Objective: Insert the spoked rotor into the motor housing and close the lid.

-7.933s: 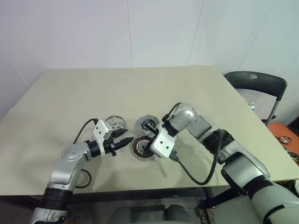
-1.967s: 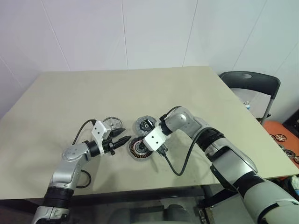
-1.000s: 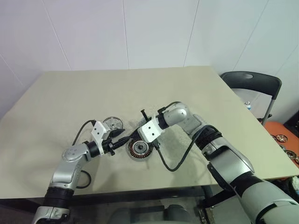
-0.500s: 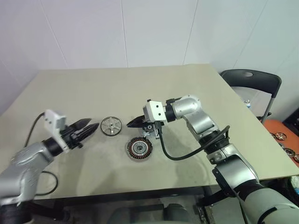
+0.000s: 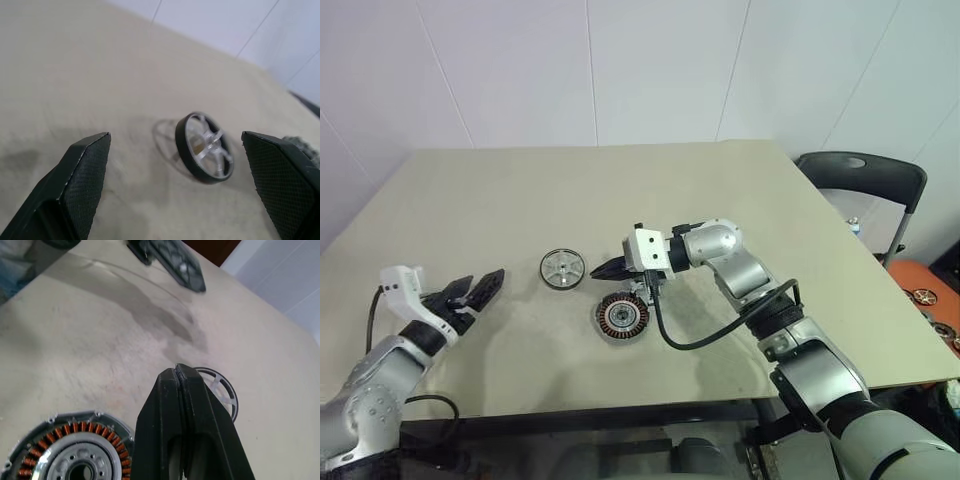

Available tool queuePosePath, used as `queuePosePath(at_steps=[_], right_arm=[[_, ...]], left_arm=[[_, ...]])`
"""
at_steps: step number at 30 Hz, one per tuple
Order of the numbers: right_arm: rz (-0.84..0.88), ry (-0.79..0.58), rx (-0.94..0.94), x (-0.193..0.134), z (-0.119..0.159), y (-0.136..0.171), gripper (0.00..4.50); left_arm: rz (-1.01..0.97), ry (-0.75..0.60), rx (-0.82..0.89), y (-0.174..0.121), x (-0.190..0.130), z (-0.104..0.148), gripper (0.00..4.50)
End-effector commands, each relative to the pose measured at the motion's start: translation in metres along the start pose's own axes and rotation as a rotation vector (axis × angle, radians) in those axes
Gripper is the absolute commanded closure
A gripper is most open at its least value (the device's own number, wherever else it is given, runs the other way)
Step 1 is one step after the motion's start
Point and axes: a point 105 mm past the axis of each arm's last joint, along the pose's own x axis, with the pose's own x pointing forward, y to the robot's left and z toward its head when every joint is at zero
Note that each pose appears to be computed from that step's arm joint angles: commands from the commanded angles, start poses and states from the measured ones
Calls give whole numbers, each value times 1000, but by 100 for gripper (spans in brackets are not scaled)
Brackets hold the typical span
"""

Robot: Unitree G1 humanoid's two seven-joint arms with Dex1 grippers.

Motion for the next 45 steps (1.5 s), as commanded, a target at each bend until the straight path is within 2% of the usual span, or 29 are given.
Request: queuePosePath(at_steps=[1,17,27,45], right_arm=[[-14,-4,-50,-2,7,-5,450],[-53,27,-46,-8,0,-2,450],[-55,47,-61,-8,-4,2,450],[-64,65,-67,-10,-7,5,450]], left_arm=[[-68,-25,5,-16,20,5,3],[-78,58,-20,0,52,-17,3],[-146,94,-19,-21,72,-32,3],[-152,100,-50,-34,91,-47,3]])
